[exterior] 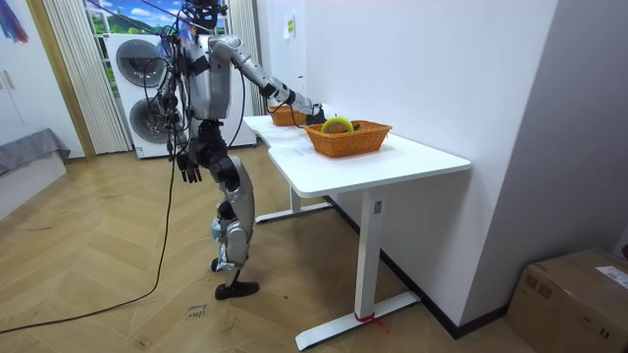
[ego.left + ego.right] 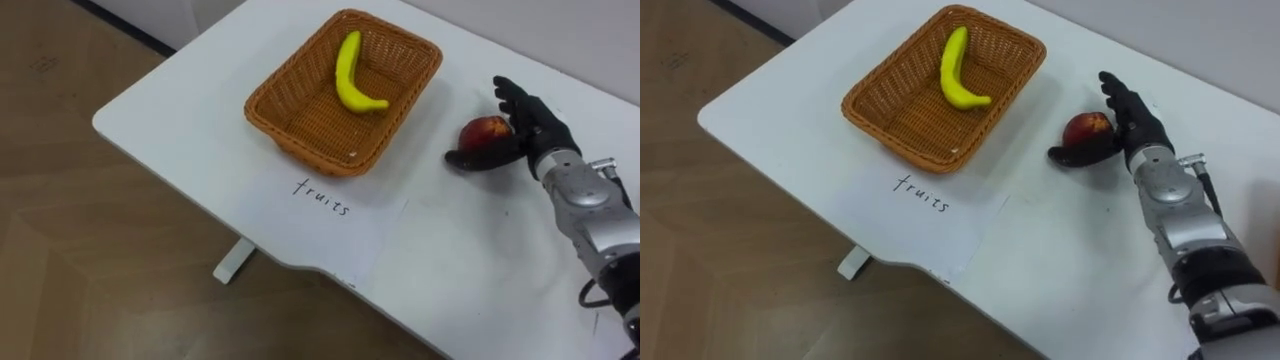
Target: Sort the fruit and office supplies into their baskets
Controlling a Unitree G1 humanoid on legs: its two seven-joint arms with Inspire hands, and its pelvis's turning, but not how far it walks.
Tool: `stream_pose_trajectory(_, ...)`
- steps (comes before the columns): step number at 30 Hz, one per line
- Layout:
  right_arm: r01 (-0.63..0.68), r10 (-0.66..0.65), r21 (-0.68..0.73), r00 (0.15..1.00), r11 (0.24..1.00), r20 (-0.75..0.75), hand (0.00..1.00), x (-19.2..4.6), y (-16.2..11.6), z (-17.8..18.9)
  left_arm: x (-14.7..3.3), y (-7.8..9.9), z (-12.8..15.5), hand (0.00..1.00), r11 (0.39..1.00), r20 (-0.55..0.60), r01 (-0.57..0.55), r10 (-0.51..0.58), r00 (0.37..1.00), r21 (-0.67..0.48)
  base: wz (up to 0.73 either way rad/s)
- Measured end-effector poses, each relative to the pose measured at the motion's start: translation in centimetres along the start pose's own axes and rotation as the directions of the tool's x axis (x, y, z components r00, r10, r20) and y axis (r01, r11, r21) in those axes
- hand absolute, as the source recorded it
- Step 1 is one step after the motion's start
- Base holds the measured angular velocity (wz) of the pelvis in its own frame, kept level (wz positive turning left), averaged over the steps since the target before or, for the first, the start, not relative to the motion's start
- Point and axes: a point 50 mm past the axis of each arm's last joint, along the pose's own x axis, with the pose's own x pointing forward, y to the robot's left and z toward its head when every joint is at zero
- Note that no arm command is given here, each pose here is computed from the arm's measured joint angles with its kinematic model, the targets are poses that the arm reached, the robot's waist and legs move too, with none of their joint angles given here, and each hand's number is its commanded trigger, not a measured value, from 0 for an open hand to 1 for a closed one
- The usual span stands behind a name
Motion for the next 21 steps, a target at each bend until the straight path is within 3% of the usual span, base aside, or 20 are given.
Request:
stream_pose_trajectory(2, 0.002, -0.002, -0.004, 1.000, 1.000, -0.004, 0.00, 0.1, -0.3, 0.0, 0.1, 0.2, 0.4, 0.00, 1.000, 0.010, -0.005, 0.005, 1.000, -0.005, -0.02)
stream_pose_trajectory(3, -0.002, 0.002, -0.005, 1.000, 1.000, -0.006, 0.18, 0.1, -0.3, 0.0, 0.1, 0.2, 0.5, 0.00, 1.000, 0.013, -0.006, 0.006, 1.000, -0.007, 0.00)
stream_pose_trajectory(4, -0.007, 0.007, -0.014, 1.000, 1.000, -0.007, 0.65, 0.1, -0.2, 0.0, 0.1, 0.2, 0.6, 0.00, 1.000, 0.015, -0.006, 0.006, 1.000, -0.008, 0.00)
stream_pose_trajectory(6, -0.010, 0.010, -0.019, 1.000, 1.000, -0.007, 1.00, 0.2, -0.3, 0.1, 0.2, 0.4, 0.8, 0.00, 1.000, 0.021, -0.010, 0.010, 1.000, -0.008, -0.02)
stream_pose_trajectory(21, 0.036, -0.037, -0.048, 0.999, 0.998, -0.027, 1.00, 0.8, -2.7, 0.7, 0.5, 1.0, 2.0, 0.00, 0.999, 0.046, -0.043, 0.044, 0.998, -0.018, -0.03)
